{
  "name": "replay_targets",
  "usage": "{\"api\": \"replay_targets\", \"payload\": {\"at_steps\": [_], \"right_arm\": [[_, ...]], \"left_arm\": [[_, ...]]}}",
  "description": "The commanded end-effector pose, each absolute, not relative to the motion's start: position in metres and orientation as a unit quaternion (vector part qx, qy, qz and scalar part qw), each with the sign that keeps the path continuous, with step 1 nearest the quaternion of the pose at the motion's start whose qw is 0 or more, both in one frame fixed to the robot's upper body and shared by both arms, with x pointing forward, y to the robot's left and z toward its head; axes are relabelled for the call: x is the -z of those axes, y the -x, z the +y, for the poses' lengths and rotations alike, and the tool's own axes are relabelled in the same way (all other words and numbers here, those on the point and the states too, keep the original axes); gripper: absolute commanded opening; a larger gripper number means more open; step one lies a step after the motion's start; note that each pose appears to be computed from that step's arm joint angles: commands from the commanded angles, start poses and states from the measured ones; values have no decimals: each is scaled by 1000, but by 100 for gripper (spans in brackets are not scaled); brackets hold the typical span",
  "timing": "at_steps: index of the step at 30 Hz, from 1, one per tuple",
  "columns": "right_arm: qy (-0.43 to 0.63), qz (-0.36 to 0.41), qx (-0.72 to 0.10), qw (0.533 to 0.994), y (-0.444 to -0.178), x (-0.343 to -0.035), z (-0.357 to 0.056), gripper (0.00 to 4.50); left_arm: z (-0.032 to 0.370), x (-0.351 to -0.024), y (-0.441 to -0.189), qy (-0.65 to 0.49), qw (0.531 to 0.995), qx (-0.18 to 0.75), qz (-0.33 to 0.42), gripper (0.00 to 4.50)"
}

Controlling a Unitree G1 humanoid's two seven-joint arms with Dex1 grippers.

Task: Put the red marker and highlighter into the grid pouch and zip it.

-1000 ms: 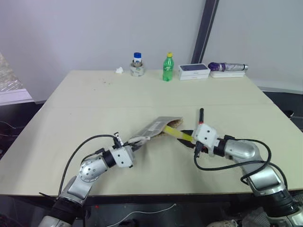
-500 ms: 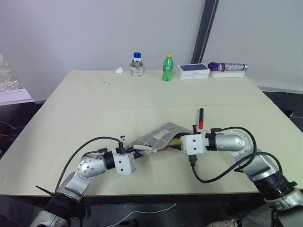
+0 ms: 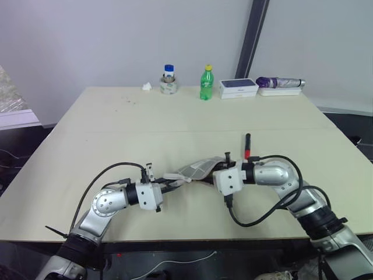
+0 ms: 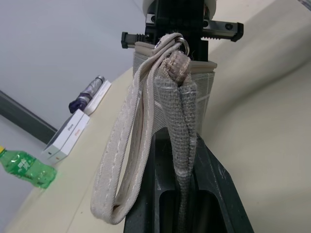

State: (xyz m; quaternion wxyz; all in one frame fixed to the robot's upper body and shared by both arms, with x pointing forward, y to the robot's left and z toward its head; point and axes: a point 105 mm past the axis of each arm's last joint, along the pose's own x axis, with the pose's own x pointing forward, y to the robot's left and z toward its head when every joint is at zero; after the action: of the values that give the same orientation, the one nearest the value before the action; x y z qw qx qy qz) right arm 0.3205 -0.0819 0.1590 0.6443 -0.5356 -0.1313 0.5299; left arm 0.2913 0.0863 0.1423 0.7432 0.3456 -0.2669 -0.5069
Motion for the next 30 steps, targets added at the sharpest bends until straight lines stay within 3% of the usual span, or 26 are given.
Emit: {"api": "replay_targets", "payload": {"at_steps": [1, 4, 5, 13, 16, 20, 24, 30], "right_arm": [[523, -151, -527, 652, -317, -171, -80, 286], [514, -147, -519, 667, -314, -176, -87, 441], [509, -147, -516, 673, -313, -178, -88, 449], [379, -127, -492, 774, -297, -202, -105, 449], [285, -120, -454, 836, -301, -220, -117, 449], [201, -108, -368, 901, -323, -230, -135, 449], [156, -14, -209, 965, -363, -199, -179, 449], [62, 31, -98, 993, -397, -173, -196, 449]], "left_arm": [[90, -150, -290, -345, 746, 493, -286, 0], [94, -146, -292, -345, 753, 487, -277, 0], [96, -145, -292, -346, 755, 484, -274, 0], [124, -139, -306, -375, 772, 450, -248, 0], [133, -138, -310, -376, 783, 434, -241, 0], [133, -136, -311, -375, 785, 429, -242, 0], [130, -133, -312, -374, 788, 426, -240, 0], [123, -130, -311, -373, 787, 427, -243, 0]]}}
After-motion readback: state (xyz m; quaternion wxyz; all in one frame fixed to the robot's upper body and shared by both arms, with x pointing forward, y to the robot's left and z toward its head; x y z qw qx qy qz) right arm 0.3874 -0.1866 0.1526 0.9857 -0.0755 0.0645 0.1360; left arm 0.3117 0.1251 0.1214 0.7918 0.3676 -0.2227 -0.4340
